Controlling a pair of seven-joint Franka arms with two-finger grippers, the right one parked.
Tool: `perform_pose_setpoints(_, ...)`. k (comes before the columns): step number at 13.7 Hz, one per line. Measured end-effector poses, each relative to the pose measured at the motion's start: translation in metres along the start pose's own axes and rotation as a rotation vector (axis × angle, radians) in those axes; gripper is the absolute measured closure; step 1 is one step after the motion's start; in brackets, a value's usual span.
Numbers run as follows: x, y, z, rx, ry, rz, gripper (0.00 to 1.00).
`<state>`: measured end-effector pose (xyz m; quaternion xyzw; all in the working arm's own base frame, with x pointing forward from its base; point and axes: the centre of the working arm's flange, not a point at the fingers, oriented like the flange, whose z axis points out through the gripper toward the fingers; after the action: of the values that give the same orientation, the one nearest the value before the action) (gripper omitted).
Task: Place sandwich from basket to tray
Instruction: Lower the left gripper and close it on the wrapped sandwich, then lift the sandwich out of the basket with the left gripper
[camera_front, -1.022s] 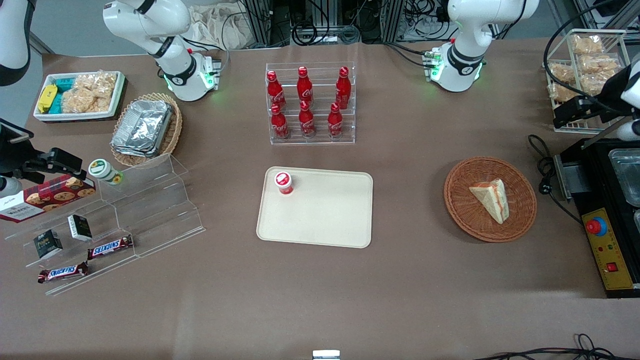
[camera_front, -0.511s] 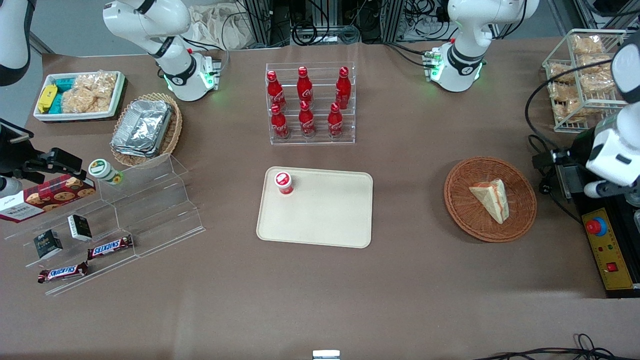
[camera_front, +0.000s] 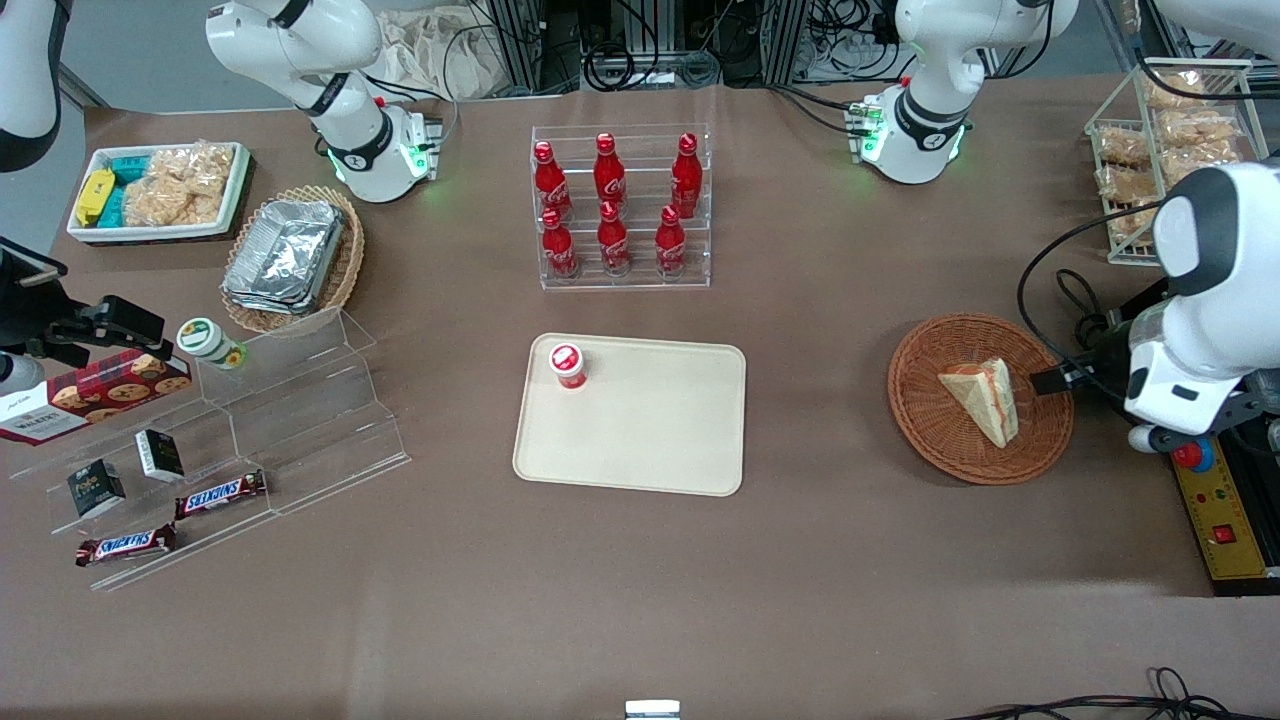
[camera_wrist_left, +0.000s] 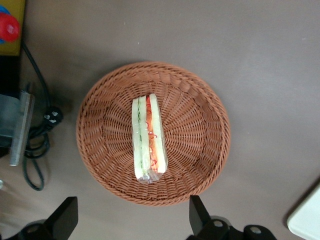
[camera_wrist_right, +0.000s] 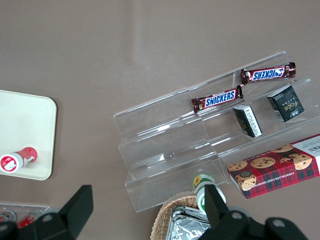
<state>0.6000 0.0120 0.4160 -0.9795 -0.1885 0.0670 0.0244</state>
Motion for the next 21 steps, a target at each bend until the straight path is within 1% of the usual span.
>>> perform_pose_setpoints(3, 0.004, 0.003, 0.056, 0.000, 0.002, -0.022, 0.00)
perform_pose_setpoints(5, 0.001, 0.003, 0.087, 0.004, -0.010, -0.031, 0.00)
perform_pose_setpoints(6, 0.000, 0.003, 0.099, 0.004, -0.010, -0.036, 0.00)
perform_pose_setpoints(12, -0.010, -0.001, 0.168, -0.016, 0.035, -0.083, 0.00)
perform_pose_setpoints(14, -0.014, -0.002, 0.186, -0.014, 0.029, -0.088, 0.00)
perform_pose_setpoints(15, -0.015, -0.003, 0.190, -0.011, 0.025, -0.089, 0.03)
perform_pose_setpoints(16, -0.015, -0.003, 0.192, -0.011, 0.023, -0.091, 0.03)
perform_pose_setpoints(18, -0.014, -0.003, 0.191, -0.011, 0.025, -0.094, 0.22)
perform_pose_setpoints(19, -0.014, -0.003, 0.191, -0.012, 0.025, -0.094, 0.35)
perform_pose_setpoints(21, -0.014, -0.002, 0.190, -0.013, 0.028, -0.095, 0.55)
